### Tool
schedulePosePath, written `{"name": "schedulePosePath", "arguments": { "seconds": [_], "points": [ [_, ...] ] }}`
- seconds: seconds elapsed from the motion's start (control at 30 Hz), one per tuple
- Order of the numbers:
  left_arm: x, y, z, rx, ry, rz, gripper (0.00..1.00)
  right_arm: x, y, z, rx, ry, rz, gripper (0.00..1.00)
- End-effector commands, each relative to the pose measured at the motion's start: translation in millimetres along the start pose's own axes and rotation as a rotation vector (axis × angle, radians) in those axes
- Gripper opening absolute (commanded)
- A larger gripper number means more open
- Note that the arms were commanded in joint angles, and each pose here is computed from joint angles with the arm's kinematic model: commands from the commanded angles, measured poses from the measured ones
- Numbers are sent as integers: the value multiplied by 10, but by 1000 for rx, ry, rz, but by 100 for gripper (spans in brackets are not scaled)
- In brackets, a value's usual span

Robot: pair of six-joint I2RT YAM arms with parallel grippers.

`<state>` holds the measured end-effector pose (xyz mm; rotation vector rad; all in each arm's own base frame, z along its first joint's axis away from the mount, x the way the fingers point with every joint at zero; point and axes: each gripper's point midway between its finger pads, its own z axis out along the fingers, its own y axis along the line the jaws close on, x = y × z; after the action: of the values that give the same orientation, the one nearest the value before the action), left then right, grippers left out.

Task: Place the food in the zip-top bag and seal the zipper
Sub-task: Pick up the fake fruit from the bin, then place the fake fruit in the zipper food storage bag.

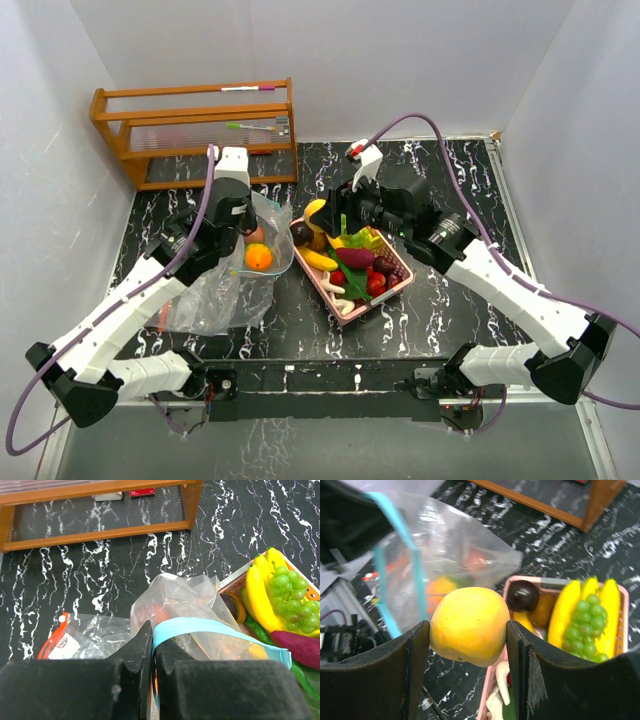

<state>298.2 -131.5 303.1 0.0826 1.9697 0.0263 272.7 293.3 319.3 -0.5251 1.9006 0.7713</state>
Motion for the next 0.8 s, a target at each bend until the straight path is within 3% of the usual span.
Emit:
{"name": "schedulePosePath", "arguments": {
  "seconds": [0.0,0.33,0.63,0.77],
  "points": [
    [10,-136,107,34,10,-19,0,-387,430,-139,-223,-129,-72,37],
    [33,-260,190,64,34,-16,0,-381,720,21,-369,-154,-45,37],
    [59,-270,215,64,40,-8,0,-50,930,234,-421,-58,-28,36],
    [-12,-261,176,68,27,-15,0,148,869,371,-361,4,-18,39]
  ]
}}
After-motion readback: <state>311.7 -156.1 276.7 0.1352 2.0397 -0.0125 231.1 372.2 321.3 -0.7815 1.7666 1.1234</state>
